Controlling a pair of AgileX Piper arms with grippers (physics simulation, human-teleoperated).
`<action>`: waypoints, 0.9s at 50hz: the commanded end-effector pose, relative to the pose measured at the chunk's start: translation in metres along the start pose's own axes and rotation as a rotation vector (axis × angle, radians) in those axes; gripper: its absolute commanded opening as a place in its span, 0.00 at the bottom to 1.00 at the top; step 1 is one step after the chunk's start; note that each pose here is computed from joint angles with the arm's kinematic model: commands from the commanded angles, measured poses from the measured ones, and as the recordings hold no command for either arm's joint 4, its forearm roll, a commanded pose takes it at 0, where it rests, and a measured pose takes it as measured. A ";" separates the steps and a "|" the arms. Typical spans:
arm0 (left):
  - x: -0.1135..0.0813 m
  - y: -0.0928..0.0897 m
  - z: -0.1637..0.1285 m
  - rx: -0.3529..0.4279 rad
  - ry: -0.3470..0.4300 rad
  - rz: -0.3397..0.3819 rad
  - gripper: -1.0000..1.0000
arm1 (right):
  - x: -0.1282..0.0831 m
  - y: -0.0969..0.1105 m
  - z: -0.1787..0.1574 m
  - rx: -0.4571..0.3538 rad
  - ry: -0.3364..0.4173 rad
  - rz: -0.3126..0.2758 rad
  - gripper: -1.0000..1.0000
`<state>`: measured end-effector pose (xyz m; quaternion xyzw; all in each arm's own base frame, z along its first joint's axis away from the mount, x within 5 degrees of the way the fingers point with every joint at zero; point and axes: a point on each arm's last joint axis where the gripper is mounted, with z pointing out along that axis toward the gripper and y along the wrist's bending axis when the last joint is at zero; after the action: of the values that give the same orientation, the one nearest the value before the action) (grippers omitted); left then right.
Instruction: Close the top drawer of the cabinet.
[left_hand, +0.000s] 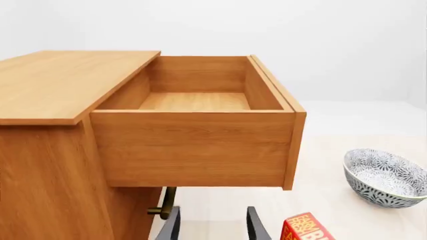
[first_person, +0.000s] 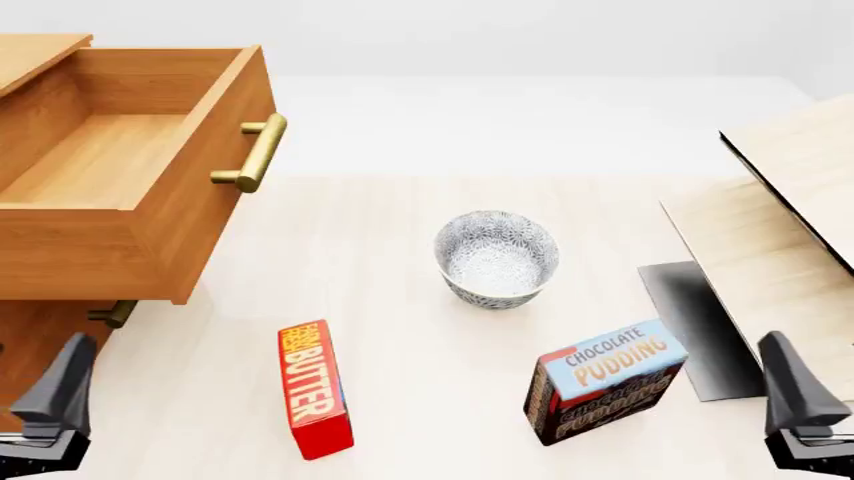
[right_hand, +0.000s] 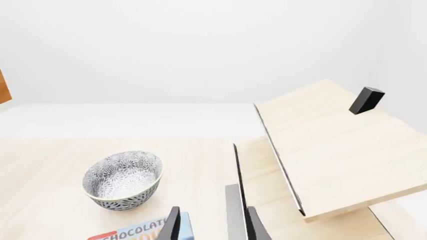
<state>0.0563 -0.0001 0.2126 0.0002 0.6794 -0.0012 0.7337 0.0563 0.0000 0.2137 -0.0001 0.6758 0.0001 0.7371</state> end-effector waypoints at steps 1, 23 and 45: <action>-0.003 -0.001 0.000 0.013 -0.018 0.006 1.00 | -0.001 0.000 0.001 0.001 0.001 0.001 1.00; -0.005 -0.008 -0.001 0.143 -0.003 -0.039 1.00 | 0.000 0.000 0.000 0.000 0.001 0.000 1.00; -0.046 -0.018 -0.012 0.406 -0.042 -0.050 1.00 | 0.000 0.000 0.000 0.000 0.001 0.000 1.00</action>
<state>0.0473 -0.0144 0.2430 0.0920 0.6606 -0.1169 0.7359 0.0564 0.0000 0.2136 0.0000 0.6762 0.0000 0.7367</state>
